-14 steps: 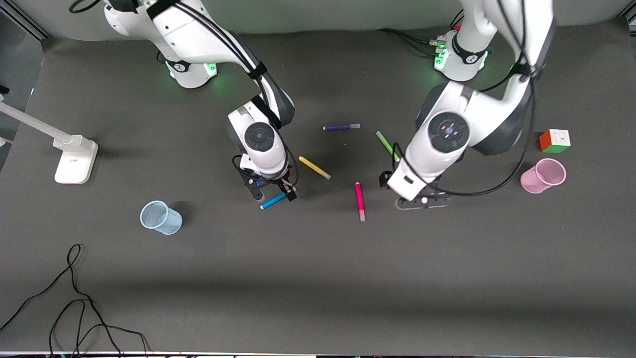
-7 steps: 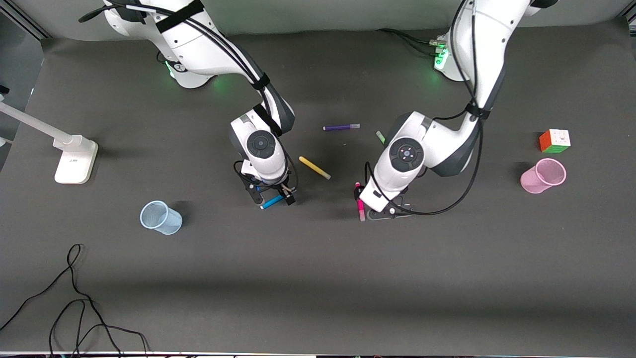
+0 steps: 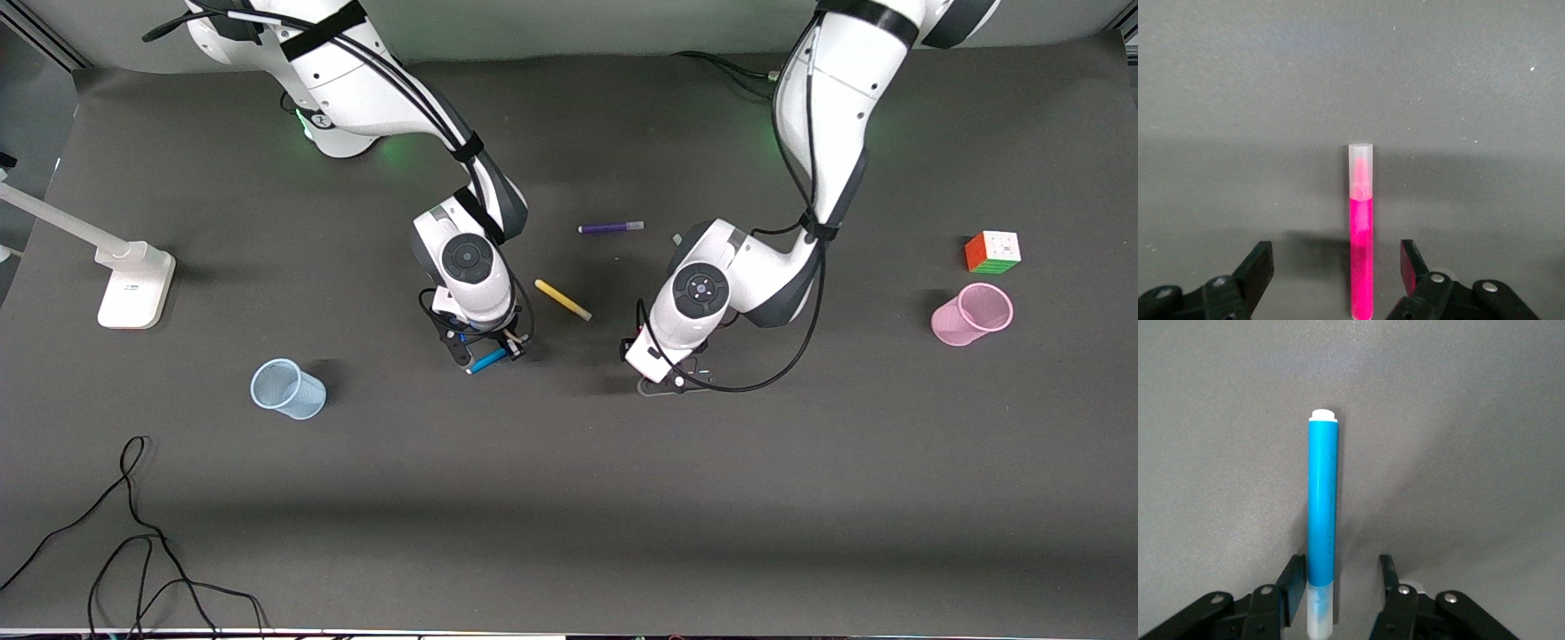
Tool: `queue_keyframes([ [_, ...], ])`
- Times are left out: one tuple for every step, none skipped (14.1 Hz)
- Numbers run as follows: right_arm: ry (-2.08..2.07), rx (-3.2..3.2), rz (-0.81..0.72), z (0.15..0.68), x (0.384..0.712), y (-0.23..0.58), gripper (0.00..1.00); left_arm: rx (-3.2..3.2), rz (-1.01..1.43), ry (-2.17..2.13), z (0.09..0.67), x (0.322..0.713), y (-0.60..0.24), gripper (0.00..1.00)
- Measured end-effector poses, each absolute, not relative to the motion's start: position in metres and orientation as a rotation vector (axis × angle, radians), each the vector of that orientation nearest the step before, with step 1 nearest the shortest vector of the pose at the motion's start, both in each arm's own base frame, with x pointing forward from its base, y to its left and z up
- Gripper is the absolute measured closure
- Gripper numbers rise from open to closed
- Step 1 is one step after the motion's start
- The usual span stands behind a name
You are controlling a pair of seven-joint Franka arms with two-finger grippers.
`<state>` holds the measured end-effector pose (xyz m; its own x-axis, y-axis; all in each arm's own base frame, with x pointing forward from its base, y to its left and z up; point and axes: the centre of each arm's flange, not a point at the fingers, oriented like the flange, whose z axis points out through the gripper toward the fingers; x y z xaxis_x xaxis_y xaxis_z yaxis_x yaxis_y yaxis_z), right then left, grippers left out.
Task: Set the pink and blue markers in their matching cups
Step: 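Grasp the blue marker with the right gripper while the left gripper grasps pink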
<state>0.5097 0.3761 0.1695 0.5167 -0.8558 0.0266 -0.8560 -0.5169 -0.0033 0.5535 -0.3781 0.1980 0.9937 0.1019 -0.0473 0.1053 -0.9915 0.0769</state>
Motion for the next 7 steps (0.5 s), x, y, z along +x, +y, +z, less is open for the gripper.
queue_keyframes([
  [-1.539, 2.727, 0.039, 0.170, 0.510, 0.376, 0.63, 3.056, -0.065, 0.157, 0.193, 0.553, -0.379, 0.14],
  [-1.539, 2.727, 0.039, 0.170, 0.510, 0.376, 0.63, 3.053, -0.062, 0.155, 0.188, 0.552, -0.381, 0.14],
  [-1.539, 2.727, 0.039, 0.170, 0.510, 0.376, 0.68, 3.050, -0.057, 0.151, 0.184, 0.551, -0.383, 0.14],
  [-1.539, 2.728, 0.040, 0.170, 0.510, 0.377, 0.77, 3.047, -0.052, 0.147, 0.180, 0.550, -0.385, 0.15],
  [-1.540, 2.729, 0.040, 0.170, 0.510, 0.377, 0.77, 3.045, -0.048, 0.145, 0.177, 0.549, -0.386, 0.19],
  [-1.540, 2.729, 0.041, 0.170, 0.510, 0.377, 0.83, 3.045, -0.050, 0.145, 0.175, 0.548, -0.386, 0.19],
  [-1.537, 2.732, 0.041, 0.171, 0.511, 0.377, 0.83, 3.046, -0.050, 0.145, 0.175, 0.548, -0.386, 0.23],
])
